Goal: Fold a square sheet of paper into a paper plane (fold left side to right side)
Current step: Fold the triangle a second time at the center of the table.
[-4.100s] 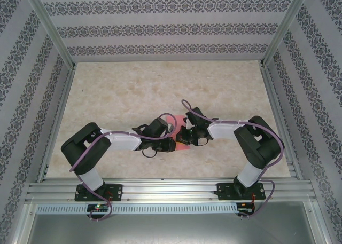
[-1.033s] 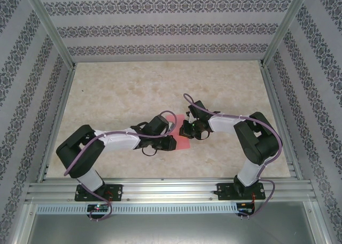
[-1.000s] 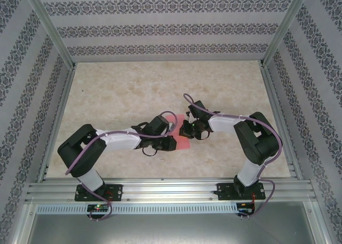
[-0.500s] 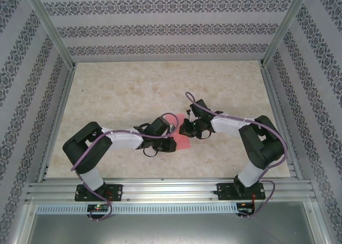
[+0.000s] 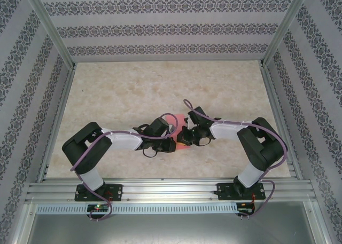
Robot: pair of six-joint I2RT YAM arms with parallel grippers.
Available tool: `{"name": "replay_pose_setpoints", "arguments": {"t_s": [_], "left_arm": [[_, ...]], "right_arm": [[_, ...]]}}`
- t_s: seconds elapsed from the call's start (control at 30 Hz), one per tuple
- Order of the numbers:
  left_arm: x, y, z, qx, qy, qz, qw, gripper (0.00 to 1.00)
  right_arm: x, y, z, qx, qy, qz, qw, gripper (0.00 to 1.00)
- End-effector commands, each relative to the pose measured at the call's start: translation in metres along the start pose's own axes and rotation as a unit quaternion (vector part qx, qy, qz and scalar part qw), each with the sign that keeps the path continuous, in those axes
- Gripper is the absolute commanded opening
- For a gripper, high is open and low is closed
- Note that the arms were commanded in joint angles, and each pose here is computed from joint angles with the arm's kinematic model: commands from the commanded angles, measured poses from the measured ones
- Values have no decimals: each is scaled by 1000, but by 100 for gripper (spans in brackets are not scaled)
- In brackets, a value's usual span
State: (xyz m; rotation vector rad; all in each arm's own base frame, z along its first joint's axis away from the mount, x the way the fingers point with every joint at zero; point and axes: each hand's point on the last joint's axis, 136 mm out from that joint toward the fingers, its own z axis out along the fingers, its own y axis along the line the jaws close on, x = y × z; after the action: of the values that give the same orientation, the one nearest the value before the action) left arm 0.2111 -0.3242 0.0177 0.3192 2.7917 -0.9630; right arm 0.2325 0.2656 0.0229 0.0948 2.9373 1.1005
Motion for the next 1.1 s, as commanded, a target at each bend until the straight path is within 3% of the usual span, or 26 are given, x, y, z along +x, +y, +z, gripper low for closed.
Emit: {"name": "replay_pose_setpoints", "arguments": {"t_s": [0.0,0.53,1.07], "left_arm": [[14,26,3,-39,11,-18,999,16],[18,33,4,-46,13,-23,999,16],[29,44,9,-51,19,-35,998,15]], "right_arm": [[3,6,6,-13,7,-1,1000,8],[-3,-20,16,62,8,11,998,7],[-48,-38,-15,120,-44,-2,992,8]]}}
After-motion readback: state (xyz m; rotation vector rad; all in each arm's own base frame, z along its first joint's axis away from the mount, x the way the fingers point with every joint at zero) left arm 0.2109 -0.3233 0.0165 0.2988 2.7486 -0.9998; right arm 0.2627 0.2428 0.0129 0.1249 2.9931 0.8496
